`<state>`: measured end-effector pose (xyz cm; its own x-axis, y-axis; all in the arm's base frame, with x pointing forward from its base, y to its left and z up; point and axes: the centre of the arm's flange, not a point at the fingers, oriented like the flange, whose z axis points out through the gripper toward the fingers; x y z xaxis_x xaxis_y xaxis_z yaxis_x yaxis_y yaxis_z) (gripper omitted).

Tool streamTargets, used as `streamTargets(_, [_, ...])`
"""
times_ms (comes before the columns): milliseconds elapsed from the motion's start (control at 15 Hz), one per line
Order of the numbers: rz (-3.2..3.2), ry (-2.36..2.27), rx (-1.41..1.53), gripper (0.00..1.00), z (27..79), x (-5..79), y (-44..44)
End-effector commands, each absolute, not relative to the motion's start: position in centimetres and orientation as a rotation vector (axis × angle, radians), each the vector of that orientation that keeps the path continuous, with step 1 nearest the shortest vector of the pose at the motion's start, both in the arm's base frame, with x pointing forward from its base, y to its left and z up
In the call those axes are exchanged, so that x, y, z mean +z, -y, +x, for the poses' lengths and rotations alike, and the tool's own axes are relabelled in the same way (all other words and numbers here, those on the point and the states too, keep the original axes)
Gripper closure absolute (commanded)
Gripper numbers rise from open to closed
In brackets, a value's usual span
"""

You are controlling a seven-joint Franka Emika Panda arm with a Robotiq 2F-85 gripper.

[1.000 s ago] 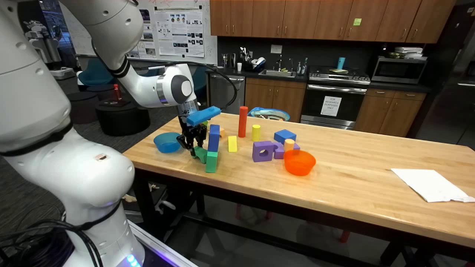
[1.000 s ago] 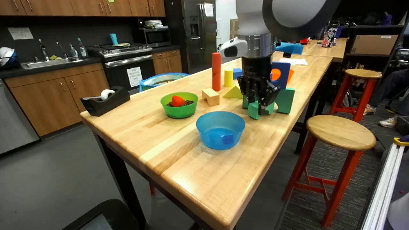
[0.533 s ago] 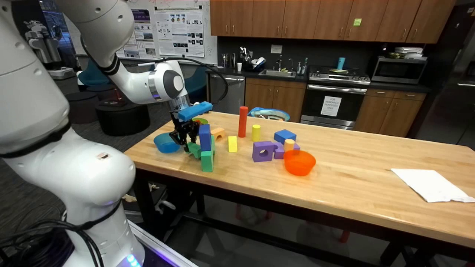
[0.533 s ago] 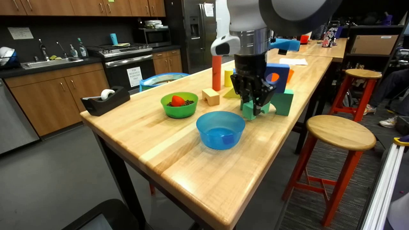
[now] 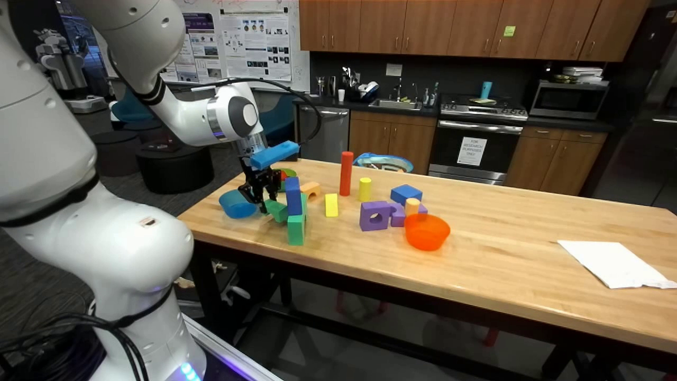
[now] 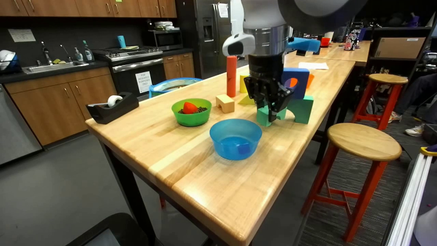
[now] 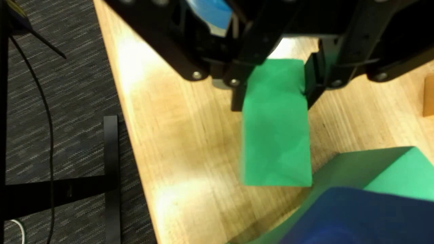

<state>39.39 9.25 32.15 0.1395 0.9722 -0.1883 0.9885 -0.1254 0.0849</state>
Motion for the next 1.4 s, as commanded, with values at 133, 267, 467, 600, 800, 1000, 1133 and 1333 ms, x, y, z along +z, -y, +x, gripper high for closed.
streamTargets(133, [2.195, -1.916, -0.133, 0.84, 38.9, 32.9, -9.7])
streamTargets(267, [2.188, -1.909, -0.131, 0.84, 38.5, 33.4, -10.1])
streamTargets(467, [2.168, -1.894, -0.135, 0.84, 37.9, 34.3, -11.2])
streamTargets(600, [2.145, -1.888, -0.133, 0.84, 37.4, 34.9, -12.2])
streamTargets(800, [2.116, -1.889, -0.125, 0.84, 36.5, 35.9, -14.0])
streamTargets(1000, [2.09, -1.879, -0.119, 0.84, 35.6, 36.8, -15.6])
streamTargets(1133, [2.089, -1.849, -0.103, 0.84, 34.9, 37.8, -16.6])
streamTargets(1333, [2.11, -1.771, -0.08, 0.84, 33.9, 40.2, -17.5])
